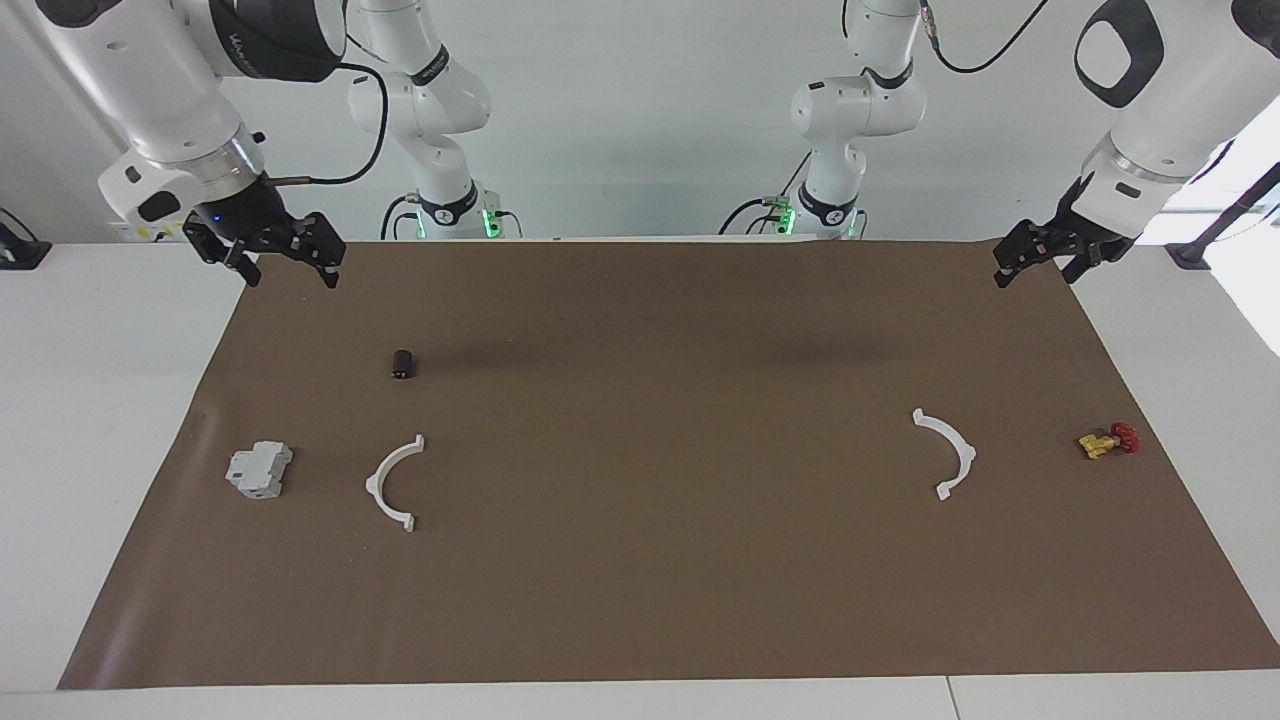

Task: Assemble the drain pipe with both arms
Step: 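Move the right gripper over the white half-ring nearest it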

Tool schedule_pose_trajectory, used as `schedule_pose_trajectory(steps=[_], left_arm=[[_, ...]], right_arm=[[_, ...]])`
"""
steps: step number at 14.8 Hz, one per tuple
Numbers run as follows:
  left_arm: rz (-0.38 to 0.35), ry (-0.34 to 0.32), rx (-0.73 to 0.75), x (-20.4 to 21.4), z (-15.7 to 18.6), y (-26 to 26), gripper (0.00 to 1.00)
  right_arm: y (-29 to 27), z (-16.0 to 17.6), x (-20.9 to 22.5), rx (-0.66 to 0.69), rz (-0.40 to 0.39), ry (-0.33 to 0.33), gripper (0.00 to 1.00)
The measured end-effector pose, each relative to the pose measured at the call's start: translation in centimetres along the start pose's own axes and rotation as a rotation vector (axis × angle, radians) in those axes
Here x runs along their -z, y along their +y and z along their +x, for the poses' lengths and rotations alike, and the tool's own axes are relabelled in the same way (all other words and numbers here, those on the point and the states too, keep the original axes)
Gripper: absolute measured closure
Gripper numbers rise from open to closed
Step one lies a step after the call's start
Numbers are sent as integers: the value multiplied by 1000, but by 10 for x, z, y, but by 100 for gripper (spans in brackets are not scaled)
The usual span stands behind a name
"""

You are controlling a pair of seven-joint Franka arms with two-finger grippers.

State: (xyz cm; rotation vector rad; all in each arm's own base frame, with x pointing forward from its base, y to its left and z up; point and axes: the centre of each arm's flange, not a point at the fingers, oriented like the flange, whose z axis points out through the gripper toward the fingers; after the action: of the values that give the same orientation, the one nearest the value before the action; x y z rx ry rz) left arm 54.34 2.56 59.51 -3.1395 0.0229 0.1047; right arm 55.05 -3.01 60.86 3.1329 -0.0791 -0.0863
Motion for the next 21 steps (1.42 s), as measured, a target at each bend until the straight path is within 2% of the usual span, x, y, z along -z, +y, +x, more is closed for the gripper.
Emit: schedule_pose_trajectory(steps=[9,13,16,21], left_arm=[[0,0,0,0,0,0,0],[0,0,0,0,0,0,0],[0,0,0,0,0,0,0],[0,0,0,0,0,0,0]], right_arm=[[-1,0,1,2,0,4,0],[-5,11,-2,35,-2,64,0],[-10,40,-36,45,-6,84,0],[-25,111,-139,92,-7,138,0]])
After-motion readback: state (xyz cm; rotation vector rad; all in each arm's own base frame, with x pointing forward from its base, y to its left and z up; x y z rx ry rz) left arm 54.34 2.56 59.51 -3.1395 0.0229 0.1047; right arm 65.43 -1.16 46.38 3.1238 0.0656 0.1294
